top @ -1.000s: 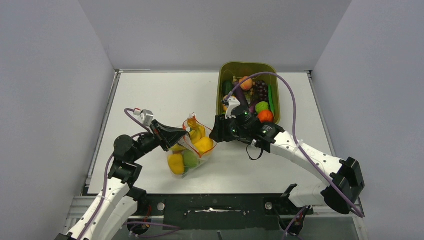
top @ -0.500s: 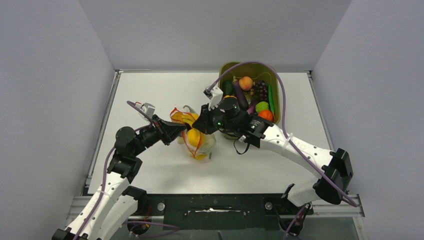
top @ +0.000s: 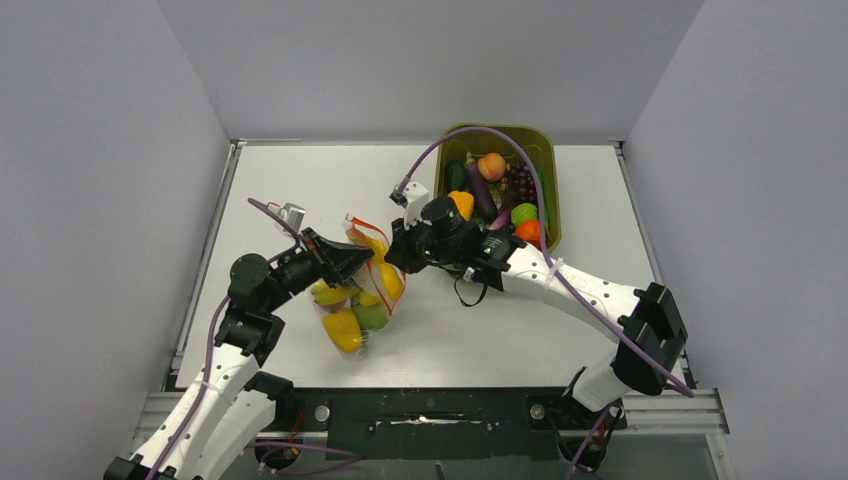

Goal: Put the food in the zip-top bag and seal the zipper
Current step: Zip the zipper food storage bag at the center of the board.

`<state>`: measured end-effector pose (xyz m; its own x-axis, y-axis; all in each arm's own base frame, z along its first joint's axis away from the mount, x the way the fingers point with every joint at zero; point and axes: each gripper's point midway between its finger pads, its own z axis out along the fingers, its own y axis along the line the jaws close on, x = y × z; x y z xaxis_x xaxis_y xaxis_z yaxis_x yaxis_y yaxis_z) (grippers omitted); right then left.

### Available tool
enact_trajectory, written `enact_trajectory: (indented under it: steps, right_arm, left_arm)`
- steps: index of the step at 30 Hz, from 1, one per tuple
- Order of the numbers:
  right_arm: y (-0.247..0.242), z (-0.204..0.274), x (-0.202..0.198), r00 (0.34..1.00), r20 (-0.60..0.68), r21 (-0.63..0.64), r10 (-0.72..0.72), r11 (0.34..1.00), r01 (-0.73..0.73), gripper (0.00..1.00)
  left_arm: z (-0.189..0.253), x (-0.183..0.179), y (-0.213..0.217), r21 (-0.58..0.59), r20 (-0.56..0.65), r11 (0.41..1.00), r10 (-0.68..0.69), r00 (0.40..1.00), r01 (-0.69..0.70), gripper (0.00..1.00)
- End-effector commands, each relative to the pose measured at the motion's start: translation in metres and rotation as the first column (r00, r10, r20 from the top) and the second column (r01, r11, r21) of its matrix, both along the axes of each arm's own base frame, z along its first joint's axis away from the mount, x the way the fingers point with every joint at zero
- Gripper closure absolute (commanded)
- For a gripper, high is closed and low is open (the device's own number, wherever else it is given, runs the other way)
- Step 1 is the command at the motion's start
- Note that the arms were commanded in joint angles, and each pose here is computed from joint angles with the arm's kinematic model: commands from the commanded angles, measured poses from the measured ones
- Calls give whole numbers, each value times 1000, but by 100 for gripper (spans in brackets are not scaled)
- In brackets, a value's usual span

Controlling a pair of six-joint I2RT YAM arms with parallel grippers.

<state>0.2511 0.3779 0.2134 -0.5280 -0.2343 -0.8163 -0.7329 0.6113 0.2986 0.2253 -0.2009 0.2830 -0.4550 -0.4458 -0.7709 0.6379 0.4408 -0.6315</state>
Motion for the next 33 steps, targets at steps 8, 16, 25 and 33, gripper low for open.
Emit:
enact_trajectory:
  steps: [8, 16, 25, 33]
  right_arm:
    - [-23, 38, -14, 922, 245, -74, 300, 954, -291, 100]
    - [-48, 31, -35, 810, 321, -218, 491, 871, -441, 100]
    - [-68, 43, -49, 689, 391, -317, 610, 792, -521, 100]
    - [-79, 71, -49, 619, 477, -351, 624, 781, -517, 100]
  left_arm:
    - [28, -40, 0, 152, 400, 985, -141, 906, 86, 59]
    - [15, -61, 8, 390, 577, 920, -277, 768, 39, 51]
    - [5, -69, 17, 545, 600, 839, -379, 704, -13, 53]
    - [7, -57, 17, 476, 600, 878, -288, 746, -44, 66]
